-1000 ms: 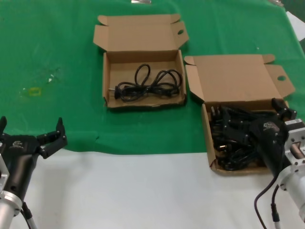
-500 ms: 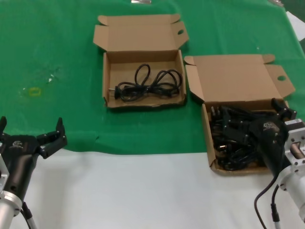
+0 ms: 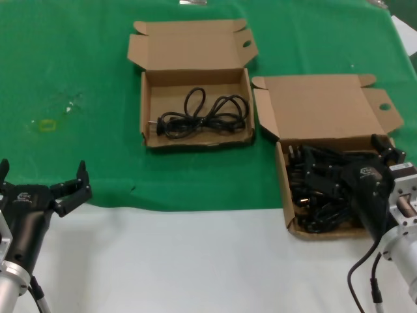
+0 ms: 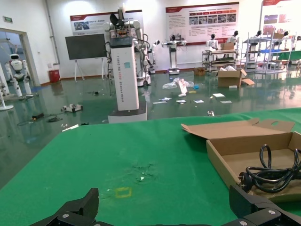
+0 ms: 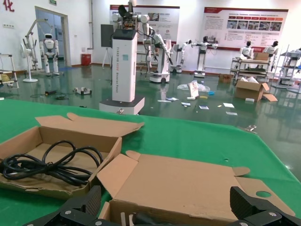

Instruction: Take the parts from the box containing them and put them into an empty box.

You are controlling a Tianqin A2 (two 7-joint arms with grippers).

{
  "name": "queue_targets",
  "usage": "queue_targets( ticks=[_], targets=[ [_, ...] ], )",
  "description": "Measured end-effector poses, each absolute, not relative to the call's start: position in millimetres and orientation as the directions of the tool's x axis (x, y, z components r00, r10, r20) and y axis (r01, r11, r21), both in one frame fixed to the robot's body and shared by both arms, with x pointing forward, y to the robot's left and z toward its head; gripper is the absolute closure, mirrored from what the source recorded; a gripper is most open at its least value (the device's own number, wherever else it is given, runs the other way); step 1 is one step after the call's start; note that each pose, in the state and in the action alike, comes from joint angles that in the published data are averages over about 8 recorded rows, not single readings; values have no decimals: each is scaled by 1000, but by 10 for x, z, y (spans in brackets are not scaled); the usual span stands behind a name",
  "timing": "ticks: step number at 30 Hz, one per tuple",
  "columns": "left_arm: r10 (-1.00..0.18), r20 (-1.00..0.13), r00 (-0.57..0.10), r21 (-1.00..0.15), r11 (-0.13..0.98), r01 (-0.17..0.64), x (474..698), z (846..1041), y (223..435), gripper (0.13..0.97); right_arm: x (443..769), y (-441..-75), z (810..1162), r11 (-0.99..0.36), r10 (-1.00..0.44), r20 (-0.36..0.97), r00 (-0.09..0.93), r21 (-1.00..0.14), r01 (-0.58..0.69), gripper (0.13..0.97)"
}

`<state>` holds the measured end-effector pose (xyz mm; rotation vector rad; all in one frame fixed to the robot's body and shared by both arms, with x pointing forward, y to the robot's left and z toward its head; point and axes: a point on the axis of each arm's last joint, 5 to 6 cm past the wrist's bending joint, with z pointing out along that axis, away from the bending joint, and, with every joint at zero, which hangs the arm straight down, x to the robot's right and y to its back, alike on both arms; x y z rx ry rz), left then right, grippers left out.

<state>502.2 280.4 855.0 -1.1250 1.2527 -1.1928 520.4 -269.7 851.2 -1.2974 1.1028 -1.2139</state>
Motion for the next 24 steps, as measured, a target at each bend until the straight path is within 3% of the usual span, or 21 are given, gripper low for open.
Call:
queue_targets(
  ticks=[24],
  targets=[
    [-997, -71, -35, -997, 70, 22, 5022, 8550, 2804, 132, 5204, -2697, 8512, -81, -994, 82, 79, -997, 14, 130]
  ],
)
